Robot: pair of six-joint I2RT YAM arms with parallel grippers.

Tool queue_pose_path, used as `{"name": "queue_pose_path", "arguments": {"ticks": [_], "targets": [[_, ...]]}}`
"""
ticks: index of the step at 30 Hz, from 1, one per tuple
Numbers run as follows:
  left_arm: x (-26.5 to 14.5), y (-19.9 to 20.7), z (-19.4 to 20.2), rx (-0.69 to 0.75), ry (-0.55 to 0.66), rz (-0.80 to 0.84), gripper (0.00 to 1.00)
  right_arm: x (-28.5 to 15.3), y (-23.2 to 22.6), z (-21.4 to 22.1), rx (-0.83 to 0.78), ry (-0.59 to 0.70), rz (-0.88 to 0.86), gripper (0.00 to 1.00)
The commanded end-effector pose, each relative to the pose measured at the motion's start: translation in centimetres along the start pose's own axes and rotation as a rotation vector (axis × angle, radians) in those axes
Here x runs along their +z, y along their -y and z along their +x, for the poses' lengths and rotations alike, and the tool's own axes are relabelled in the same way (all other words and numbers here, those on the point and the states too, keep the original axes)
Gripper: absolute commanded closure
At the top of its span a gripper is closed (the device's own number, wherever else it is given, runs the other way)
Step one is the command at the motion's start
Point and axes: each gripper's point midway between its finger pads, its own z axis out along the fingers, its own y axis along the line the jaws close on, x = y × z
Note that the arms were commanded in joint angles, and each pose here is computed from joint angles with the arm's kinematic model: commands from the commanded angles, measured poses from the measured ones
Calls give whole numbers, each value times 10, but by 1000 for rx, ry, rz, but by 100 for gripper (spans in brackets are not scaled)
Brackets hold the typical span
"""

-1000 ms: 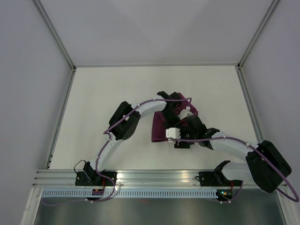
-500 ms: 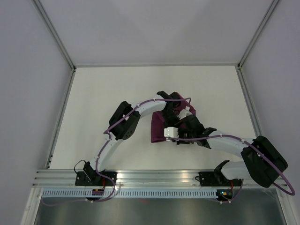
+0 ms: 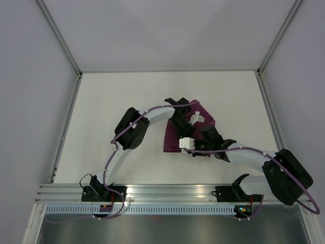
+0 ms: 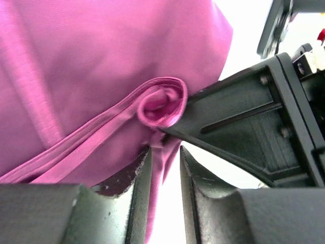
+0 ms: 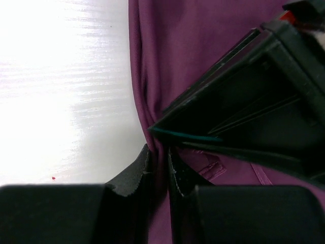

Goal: Fold the napkin, place the utensils inside, and roll it up
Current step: Roll the napkin with the utensil

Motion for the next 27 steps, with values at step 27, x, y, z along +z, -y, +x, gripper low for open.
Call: {"name": "queue_pose_path", "arguments": {"ticks": [27], "targets": [[-180,-27,-73,318,1033,-796,62,-8,1,42,487,55,-551,99]]}}
